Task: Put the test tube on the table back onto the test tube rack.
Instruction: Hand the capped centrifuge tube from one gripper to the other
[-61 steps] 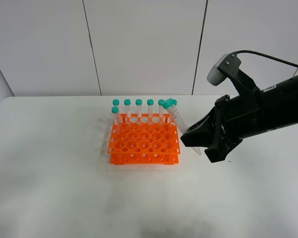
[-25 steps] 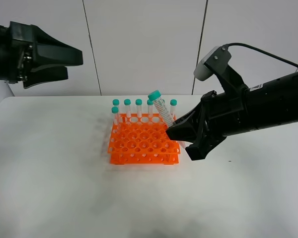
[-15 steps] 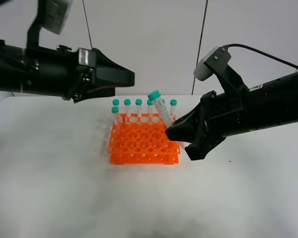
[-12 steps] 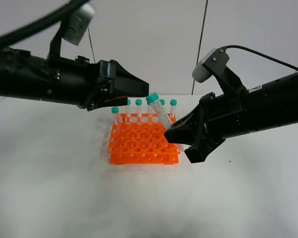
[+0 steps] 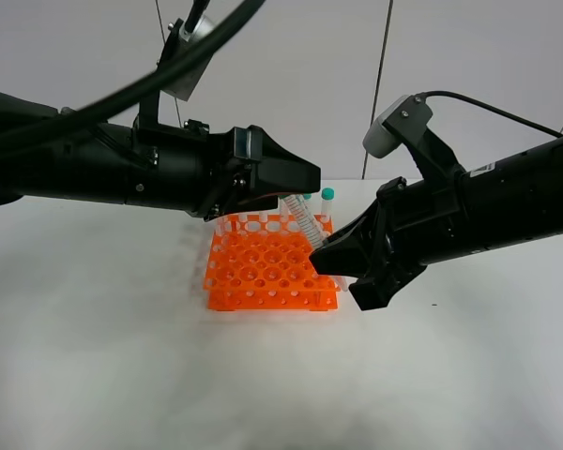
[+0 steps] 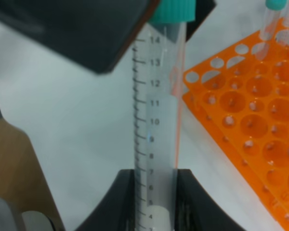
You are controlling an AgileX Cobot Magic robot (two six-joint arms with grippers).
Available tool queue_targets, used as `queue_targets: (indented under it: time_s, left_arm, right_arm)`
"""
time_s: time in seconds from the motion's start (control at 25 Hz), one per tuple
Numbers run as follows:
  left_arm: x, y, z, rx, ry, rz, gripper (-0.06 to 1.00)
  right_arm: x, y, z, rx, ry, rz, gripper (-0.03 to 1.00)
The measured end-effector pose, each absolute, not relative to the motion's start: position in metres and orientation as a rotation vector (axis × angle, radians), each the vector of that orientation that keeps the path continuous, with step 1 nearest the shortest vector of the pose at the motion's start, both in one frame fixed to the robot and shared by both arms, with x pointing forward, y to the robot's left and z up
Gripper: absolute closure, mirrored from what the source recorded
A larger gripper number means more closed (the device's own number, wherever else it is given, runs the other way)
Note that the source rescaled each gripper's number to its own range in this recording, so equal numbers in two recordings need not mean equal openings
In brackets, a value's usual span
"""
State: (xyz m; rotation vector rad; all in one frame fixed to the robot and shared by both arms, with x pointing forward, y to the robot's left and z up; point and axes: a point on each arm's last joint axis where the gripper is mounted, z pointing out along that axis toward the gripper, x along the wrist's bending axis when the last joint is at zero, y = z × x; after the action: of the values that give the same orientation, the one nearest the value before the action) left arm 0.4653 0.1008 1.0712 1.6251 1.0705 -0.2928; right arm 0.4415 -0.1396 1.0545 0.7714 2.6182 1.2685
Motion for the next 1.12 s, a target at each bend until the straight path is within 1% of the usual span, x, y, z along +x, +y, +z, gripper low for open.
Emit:
queue_targets:
  time_s: [0.4,0.52,0.84,0.92,1.0,1.12]
  left_arm:
    - [0.4626,0.0989,1.0735,1.612,1.047,-0.338,0.00]
    - [0.4618,0.0986,1.0736,1.615,1.041,-0.347,0.03]
    - [0.4616,0.0985,1.0737,1.615,1.039,-0.350,0.06]
    - [0.4616,0.0985,1.0737,1.615,1.039,-0.350,0.12]
    - [0.4616,0.0985,1.0737,1.615,1.039,-0.350,0.24]
    - [0.4616,0.0985,1.0737,1.615,1.039,-0.350,0.45]
  right_arm:
    - [0.4394,-0.1392,1.0540,0.768,2.644,1.270,0.94]
    - [0.4398,-0.1389,1.0545,0.779,2.636,1.280,0.94]
    - [0.4398,-0.1378,1.0557,0.808,2.627,1.313,0.94]
    - [0.4398,-0.1378,1.0557,0.808,2.627,1.313,0.94]
    - [0.4398,-0.1378,1.0558,0.809,2.627,1.313,0.94]
    - [0.4398,-0.1378,1.0558,0.809,2.626,1.314,0.94]
